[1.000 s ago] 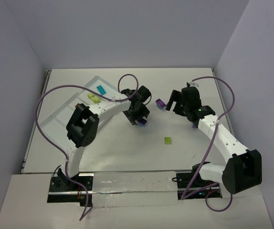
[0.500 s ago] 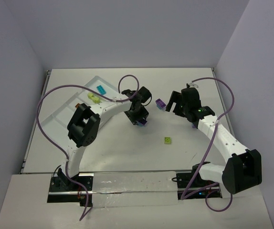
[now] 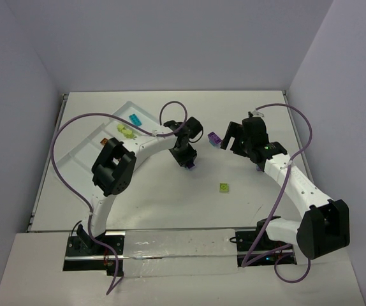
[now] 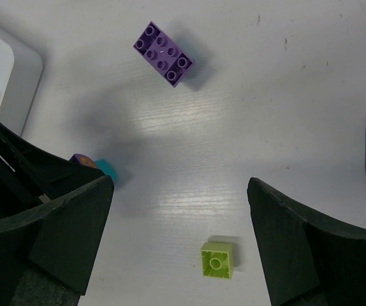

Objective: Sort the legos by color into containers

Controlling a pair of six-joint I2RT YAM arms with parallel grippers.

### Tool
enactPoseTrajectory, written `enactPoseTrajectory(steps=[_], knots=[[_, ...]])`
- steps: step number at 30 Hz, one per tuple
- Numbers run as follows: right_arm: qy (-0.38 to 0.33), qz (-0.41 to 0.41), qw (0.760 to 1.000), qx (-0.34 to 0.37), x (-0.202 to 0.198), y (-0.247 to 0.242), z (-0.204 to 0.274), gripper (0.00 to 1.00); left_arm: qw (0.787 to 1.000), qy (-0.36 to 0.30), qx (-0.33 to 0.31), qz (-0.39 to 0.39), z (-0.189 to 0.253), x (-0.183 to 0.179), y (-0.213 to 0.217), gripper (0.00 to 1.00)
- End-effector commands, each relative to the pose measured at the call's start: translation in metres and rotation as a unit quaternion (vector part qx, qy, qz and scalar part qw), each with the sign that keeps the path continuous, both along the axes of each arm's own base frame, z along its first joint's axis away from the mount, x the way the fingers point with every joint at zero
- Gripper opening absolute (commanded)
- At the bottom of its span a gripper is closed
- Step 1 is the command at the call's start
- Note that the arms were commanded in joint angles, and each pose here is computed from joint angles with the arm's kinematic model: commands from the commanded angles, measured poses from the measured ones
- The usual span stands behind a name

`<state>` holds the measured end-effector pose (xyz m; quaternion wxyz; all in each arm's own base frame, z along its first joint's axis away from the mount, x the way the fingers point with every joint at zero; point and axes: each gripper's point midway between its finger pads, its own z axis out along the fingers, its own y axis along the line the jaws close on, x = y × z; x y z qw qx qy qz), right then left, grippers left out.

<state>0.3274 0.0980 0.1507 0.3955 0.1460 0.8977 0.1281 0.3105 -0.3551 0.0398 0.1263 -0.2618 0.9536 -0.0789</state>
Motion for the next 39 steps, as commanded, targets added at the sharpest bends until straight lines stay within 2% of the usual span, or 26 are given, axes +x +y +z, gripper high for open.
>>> enactPoseTrajectory(steps=[1, 6, 8, 10, 11, 13, 16, 19, 20, 23, 27, 29, 33, 34, 39], knots=[[-0.024, 0.0, 1.0, 0.008, 0.004, 0.0, 0.009, 0.93, 0.999, -0.037, -0.009, -0.037, 0.031, 0.006, -0.002, 0.02], [-0.029, 0.034, 0.999, 0.023, 0.003, 0.012, 0.013, 0.93, 0.98, -0.11, -0.061, -0.153, 0.089, 0.015, -0.008, 0.0], [-0.041, 0.072, 0.996, 0.04, 0.003, 0.025, 0.02, 0.92, 0.96, -0.162, -0.102, -0.206, 0.125, 0.019, -0.009, 0.0], [-0.036, 0.104, 0.993, 0.05, 0.001, 0.035, 0.026, 0.92, 0.939, -0.189, -0.15, -0.246, 0.137, 0.017, -0.002, 0.0], [-0.026, 0.114, 0.992, 0.051, 0.001, 0.038, 0.025, 0.92, 0.924, -0.21, -0.188, -0.26, 0.15, 0.02, 0.001, 0.0], [-0.028, 0.139, 0.989, 0.051, 0.001, 0.043, 0.032, 0.93, 0.877, -0.269, -0.275, -0.288, 0.19, 0.021, 0.007, 0.0], [-0.07, 0.201, 0.974, 0.082, -0.005, 0.063, 0.058, 0.93, 0.816, -0.342, -0.321, -0.338, 0.234, 0.014, 0.022, 0.0], [-0.133, 0.279, 0.943, 0.12, -0.019, 0.085, 0.095, 0.93, 0.775, -0.355, -0.337, -0.4, 0.249, 0.0, 0.025, 0.0], [-0.155, 0.307, 0.93, 0.132, -0.026, 0.093, 0.105, 0.93, 0.754, -0.354, -0.354, -0.426, 0.254, -0.01, 0.024, 0.0], [-0.207, 0.37, 0.889, 0.172, -0.044, 0.11, 0.13, 0.95, 0.712, -0.348, -0.393, -0.467, 0.262, -0.032, 0.022, 0.0], [-0.243, 0.41, 0.848, 0.231, -0.065, 0.125, 0.151, 0.95, 0.653, -0.373, -0.424, -0.504, 0.28, -0.052, 0.022, 0.0], [-0.265, 0.413, 0.839, 0.237, -0.066, 0.126, 0.162, 0.95, 0.649, -0.378, -0.423, -0.507, 0.283, -0.055, 0.023, 0.0], [-0.25, 0.426, 0.834, 0.245, -0.064, 0.131, 0.162, 0.91, 0.651, -0.373, -0.413, -0.517, 0.281, -0.054, 0.024, 0.0], [-0.252, 0.43, 0.828, 0.255, -0.064, 0.134, 0.166, 0.89, 0.641, -0.376, -0.419, -0.522, 0.284, -0.057, 0.024, 0.0], [-0.244, 0.45, 0.81, 0.286, -0.067, 0.141, 0.168, 0.89, 0.628, -0.381, -0.421, -0.532, 0.289, -0.066, 0.027, 0.0]])
